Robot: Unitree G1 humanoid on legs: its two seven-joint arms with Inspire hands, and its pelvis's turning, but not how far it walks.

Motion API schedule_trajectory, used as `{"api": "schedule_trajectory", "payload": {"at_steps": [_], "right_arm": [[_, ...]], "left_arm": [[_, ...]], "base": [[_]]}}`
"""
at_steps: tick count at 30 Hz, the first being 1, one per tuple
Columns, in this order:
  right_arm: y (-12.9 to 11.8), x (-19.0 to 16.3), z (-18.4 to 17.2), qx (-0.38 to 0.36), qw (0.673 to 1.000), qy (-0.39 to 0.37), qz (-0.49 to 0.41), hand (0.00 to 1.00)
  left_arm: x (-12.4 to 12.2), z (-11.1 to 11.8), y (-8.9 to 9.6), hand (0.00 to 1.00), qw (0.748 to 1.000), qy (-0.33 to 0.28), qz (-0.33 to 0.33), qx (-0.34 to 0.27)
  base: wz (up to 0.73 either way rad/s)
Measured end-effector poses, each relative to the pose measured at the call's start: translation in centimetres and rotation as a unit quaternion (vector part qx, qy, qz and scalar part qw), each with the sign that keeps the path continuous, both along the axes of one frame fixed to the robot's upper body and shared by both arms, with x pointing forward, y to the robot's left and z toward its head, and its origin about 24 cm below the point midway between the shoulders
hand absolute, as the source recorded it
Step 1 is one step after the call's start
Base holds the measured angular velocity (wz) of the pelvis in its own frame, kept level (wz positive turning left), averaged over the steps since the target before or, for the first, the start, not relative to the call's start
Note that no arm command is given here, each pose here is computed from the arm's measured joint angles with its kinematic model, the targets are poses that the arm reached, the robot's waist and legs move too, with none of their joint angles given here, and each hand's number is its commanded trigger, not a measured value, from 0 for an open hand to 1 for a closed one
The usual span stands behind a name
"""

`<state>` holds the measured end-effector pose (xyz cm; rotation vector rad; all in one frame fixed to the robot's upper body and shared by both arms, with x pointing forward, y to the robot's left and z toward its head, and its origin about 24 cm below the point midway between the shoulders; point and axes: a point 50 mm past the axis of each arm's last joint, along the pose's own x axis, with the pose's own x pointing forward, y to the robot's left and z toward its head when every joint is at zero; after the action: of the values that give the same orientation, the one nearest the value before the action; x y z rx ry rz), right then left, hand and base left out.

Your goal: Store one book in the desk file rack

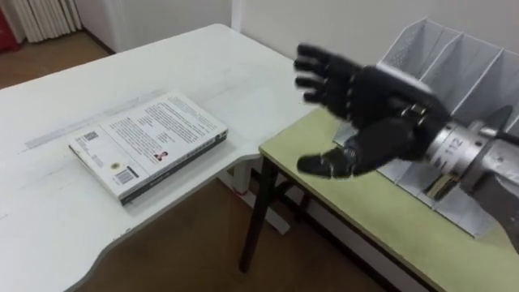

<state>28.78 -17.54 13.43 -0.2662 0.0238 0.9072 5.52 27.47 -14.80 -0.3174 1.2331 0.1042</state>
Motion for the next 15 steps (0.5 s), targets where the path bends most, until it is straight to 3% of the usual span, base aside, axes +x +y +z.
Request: {"api": "schedule_trajectory", "payload": {"at_steps": [6,11,15], "right_arm": [[0.9,-2.5,-5.4,-0.162,0.978,0.078,0.102,0.0],[-1.4,-6.5,-13.2,-0.32,0.918,0.206,0.113,0.0],[-2.4,-8.7,-17.4,-0.376,0.882,0.269,0.088,0.0]], "left_arm": [[1.9,0.2,0.0,0.0,0.999,0.006,-0.042,-0.001],[3.0,0.1,-1.0,0.0,0.998,0.0,-0.062,-0.009],[2.7,-0.3,-1.5,0.0,0.999,0.01,-0.051,-0.004]], "base": [[0.02],[0.02],[-0.02]]}}
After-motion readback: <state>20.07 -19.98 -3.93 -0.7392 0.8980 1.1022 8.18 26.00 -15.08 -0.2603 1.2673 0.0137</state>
